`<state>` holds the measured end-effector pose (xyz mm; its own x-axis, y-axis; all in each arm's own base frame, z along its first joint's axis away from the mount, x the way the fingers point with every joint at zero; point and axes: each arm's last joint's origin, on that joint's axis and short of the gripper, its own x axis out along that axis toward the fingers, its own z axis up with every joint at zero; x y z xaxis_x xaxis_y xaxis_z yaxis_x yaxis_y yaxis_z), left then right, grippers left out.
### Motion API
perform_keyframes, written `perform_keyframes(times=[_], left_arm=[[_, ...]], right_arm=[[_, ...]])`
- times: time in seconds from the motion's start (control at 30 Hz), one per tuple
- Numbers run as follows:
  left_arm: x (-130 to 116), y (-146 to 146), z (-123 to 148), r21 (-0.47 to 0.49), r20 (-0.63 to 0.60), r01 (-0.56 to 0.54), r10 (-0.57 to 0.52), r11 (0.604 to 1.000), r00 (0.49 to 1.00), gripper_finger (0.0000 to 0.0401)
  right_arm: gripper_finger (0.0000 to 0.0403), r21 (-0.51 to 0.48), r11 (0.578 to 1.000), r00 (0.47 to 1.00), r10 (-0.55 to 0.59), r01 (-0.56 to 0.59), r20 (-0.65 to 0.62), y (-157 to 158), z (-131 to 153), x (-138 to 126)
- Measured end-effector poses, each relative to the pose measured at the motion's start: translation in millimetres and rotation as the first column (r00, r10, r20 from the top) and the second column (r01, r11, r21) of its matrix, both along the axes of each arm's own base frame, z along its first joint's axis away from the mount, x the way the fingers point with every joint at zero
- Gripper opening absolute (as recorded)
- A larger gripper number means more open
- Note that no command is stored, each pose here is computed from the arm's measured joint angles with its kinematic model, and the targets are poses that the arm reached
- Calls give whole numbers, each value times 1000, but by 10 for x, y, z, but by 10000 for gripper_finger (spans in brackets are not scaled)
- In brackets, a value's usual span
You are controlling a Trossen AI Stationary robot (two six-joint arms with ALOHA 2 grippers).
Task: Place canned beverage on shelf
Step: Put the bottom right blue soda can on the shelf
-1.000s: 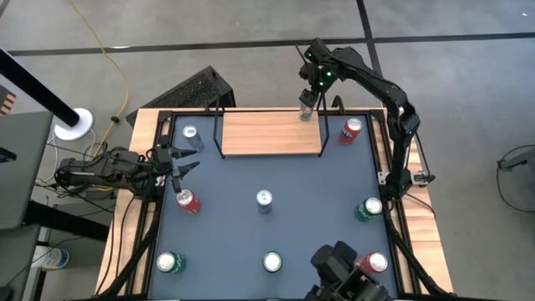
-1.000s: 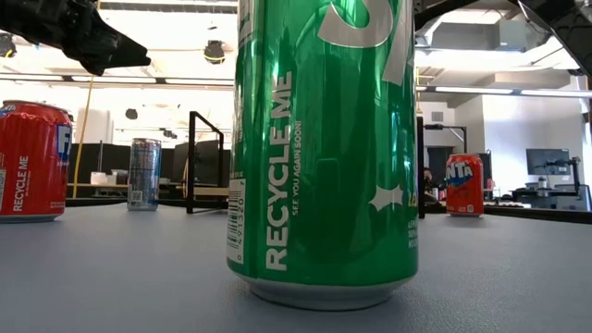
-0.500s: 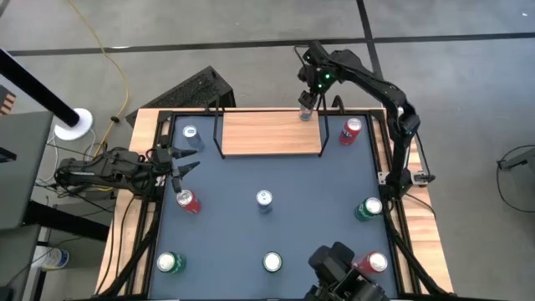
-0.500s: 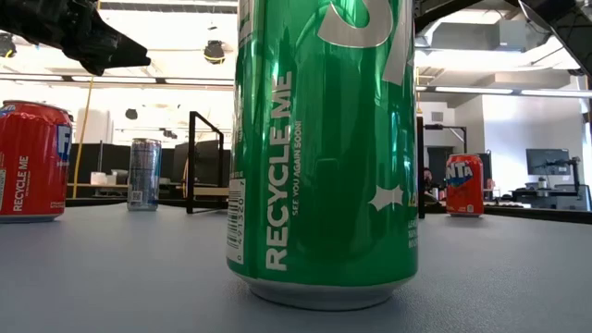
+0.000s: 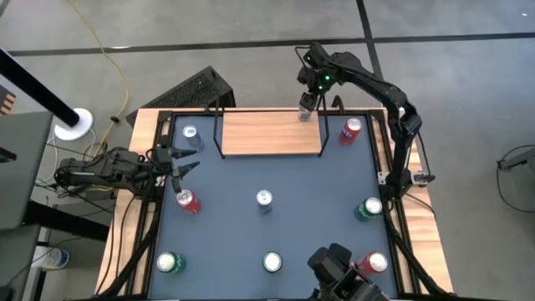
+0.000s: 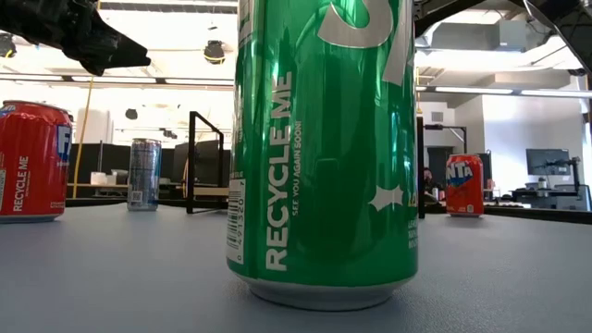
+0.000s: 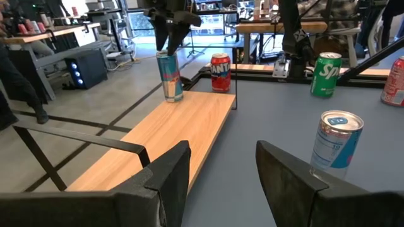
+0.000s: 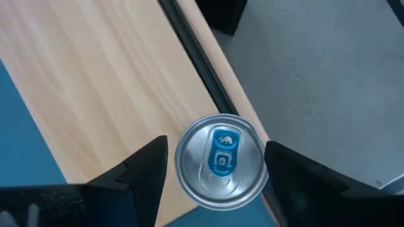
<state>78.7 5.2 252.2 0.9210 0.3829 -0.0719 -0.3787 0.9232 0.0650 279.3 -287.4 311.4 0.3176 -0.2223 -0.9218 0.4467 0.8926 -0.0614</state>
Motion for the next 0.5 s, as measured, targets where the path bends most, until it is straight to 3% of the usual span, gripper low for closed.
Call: perform_keyframes(times=[0.5], left_arm=[[0,0,0,0,0,0,0,1000,1000,171]], right_arm=[[276,-43,985,979,159,-166,-127,42,-23,-30]])
